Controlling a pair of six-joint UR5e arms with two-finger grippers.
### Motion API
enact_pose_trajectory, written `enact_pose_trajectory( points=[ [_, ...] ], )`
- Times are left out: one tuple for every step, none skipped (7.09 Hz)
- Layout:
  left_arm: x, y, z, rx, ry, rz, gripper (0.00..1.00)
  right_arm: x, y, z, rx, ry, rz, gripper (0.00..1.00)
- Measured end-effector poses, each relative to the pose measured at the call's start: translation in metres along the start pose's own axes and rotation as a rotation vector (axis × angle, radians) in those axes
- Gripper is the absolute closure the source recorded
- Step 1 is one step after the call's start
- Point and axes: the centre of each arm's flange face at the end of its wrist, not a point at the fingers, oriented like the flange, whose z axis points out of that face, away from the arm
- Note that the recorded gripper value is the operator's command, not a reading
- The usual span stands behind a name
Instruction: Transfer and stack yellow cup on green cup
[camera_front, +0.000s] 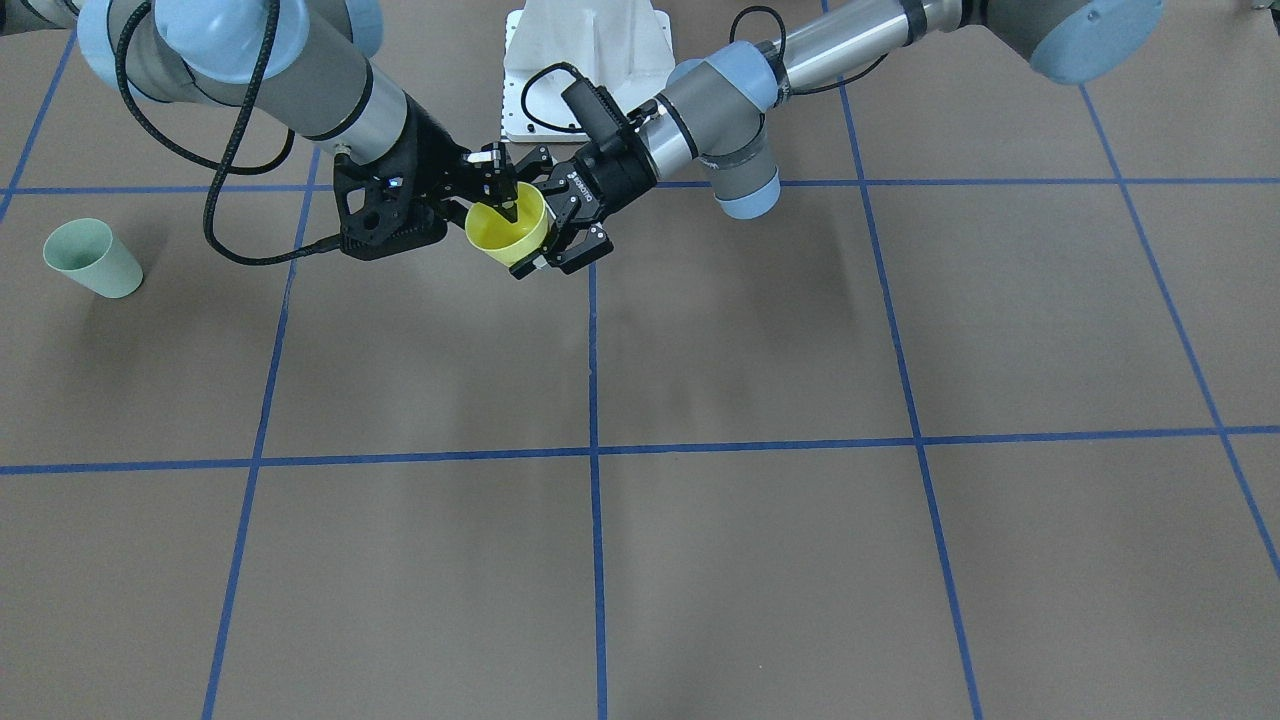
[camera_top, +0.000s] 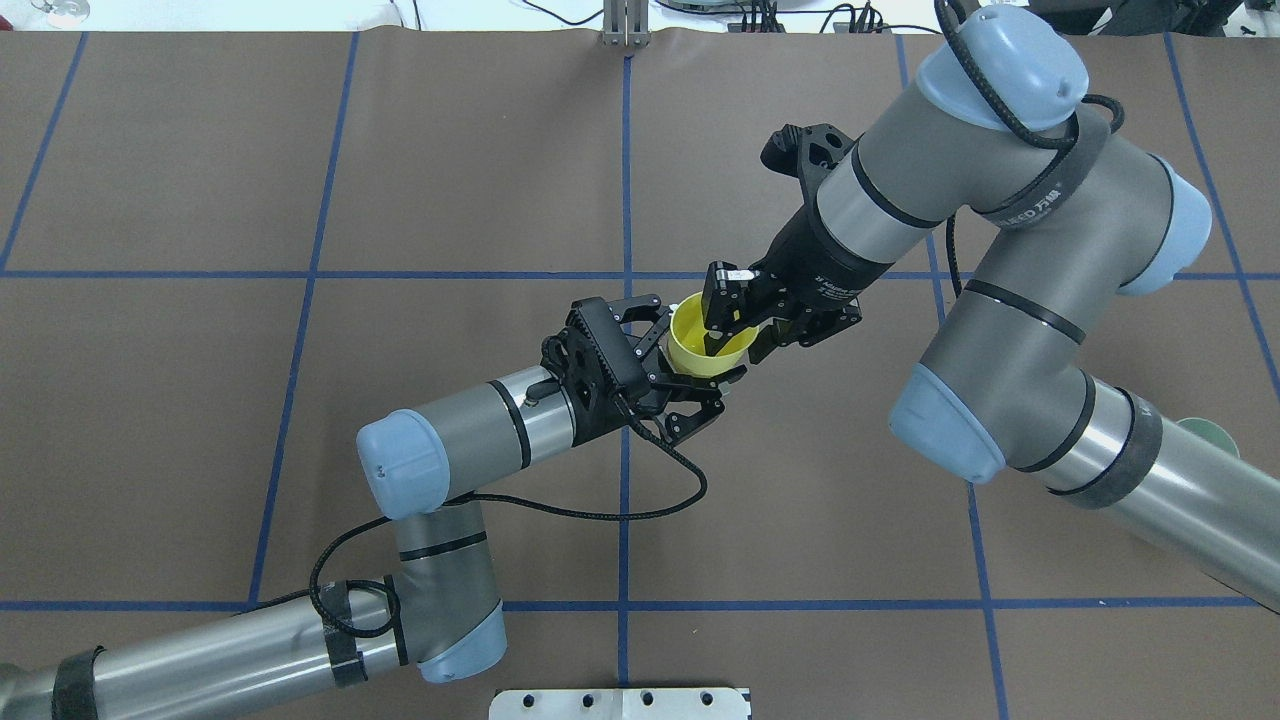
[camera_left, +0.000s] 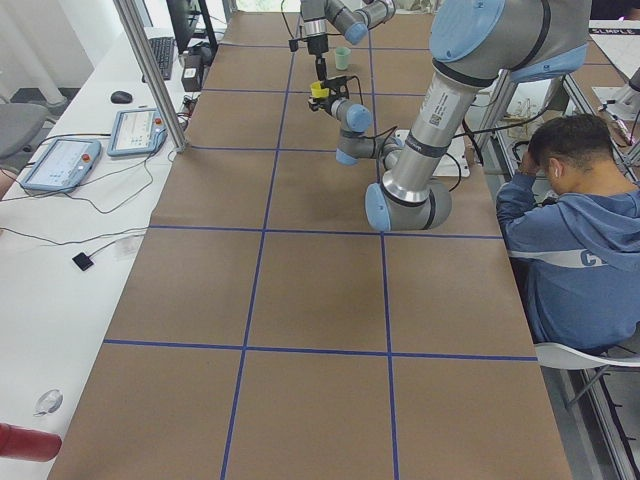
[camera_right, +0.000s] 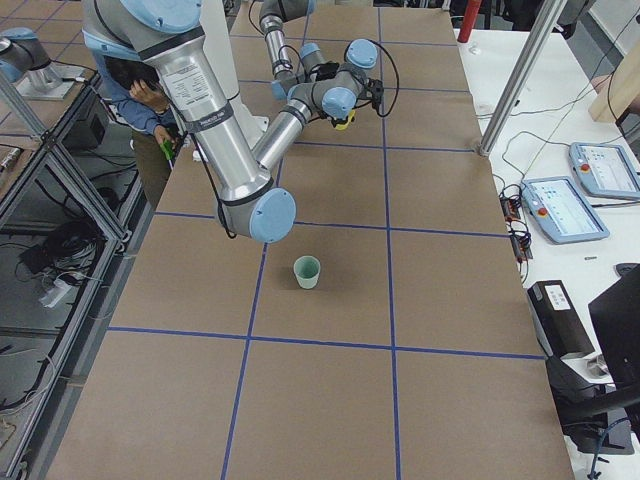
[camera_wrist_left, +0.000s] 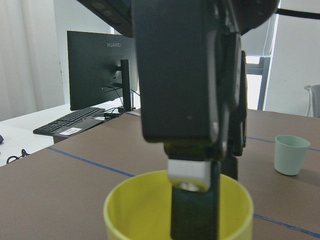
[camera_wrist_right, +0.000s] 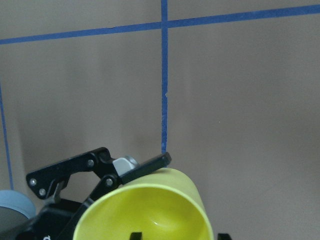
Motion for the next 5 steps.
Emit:
enact_pose_trajectory(
  points=[
    [0.0001,-0.0022,-0.0012,0.004,0.001,0.006,1.0,0.0012,-0.0003,0.0,0.0,0.001,0.002,0.62],
    [0.0004,-0.004,-0.0023,0.007,0.003,0.007,1.0,0.0017,-0.0006,-0.0007,0.001,0.001,0.002,0.62],
    [0.0003,-0.0042,-0.003,0.008,0.004,0.008,1.0,0.002,-0.0012,-0.0017,0.002,0.001,0.003,0.62],
    [0.0,-0.0029,-0.0038,0.006,0.003,0.009,1.0,0.0028,-0.0024,-0.0031,0.005,0.001,0.005,0.62],
    [-0.0001,-0.0006,-0.0055,0.002,0.004,0.01,1.0,0.0034,-0.0034,-0.004,0.008,0.001,0.006,0.62]
  ],
)
